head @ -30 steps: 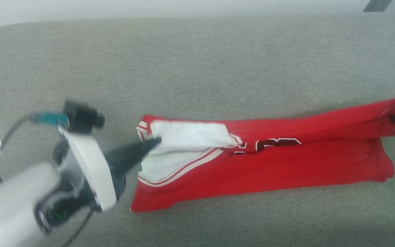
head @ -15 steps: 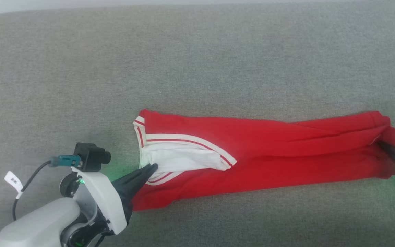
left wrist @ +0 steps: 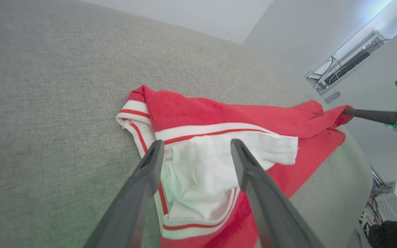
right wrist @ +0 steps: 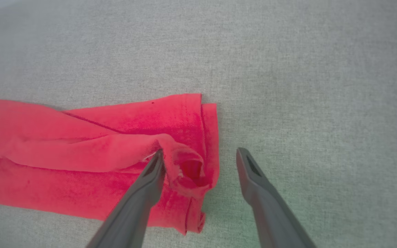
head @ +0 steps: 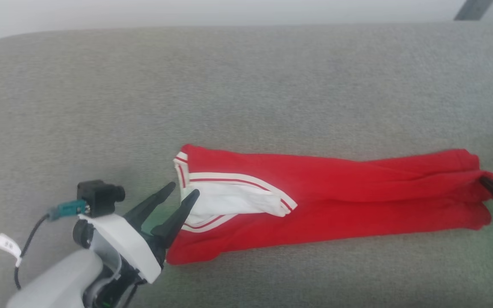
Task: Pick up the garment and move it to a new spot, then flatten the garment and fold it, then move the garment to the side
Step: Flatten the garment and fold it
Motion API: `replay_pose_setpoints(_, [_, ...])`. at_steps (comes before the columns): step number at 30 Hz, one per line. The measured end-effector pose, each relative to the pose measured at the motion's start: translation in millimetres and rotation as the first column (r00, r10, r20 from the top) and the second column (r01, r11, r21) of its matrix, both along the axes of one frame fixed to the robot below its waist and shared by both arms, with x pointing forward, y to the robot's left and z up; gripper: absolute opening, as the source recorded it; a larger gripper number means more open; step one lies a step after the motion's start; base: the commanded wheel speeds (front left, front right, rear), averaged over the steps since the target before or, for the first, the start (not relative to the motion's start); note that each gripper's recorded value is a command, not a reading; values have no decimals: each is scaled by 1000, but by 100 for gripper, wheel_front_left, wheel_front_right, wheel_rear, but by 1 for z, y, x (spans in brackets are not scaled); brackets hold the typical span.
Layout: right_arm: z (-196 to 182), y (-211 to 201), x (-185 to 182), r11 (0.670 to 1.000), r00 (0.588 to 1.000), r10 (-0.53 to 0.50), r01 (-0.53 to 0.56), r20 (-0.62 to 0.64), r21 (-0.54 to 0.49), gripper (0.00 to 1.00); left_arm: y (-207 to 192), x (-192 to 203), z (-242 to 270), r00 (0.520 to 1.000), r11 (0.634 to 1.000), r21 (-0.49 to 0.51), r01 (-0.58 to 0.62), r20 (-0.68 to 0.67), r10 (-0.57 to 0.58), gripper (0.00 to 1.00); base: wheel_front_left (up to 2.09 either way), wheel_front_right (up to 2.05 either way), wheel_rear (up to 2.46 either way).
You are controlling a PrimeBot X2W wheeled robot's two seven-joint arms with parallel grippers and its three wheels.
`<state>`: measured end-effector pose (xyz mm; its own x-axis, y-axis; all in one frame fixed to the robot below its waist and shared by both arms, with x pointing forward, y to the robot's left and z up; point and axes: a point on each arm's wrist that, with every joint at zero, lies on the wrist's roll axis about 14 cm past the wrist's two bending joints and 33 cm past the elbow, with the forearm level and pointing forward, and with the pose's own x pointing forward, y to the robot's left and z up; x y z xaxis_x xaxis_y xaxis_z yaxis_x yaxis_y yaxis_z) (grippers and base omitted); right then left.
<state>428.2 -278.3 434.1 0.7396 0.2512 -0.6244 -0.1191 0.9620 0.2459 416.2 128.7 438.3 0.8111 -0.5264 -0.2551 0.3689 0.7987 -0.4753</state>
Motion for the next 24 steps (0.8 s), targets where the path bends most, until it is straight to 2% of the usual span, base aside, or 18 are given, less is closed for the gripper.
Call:
replay_pose_setpoints(2, [-2,-3,-1,1000,1000,-24,24,-14,16,100,7,-4,3,999,998,-21,-51,13,52,100,0,0,0])
replay_pose_setpoints(6, [-12,-7,-3,998,997,-53,54,-63,23,100,25,-16,3,990,991,3,-131,46,131,100,0,0,0])
replay_pose_setpoints(12, [-33,3,-9,998,984,-54,61,-171,35,100,50,-33,5,959,963,6,-270,90,268,100,0,0,0])
replay_pose_setpoints(17, [-40,13,-2,998,978,-45,54,-201,38,100,76,-39,14,916,926,43,-376,172,364,100,0,0,0])
replay_pose_setpoints(24, [-47,19,3,999,970,-39,41,-240,4,100,108,-43,31,835,854,103,-511,296,464,100,0,0,0])
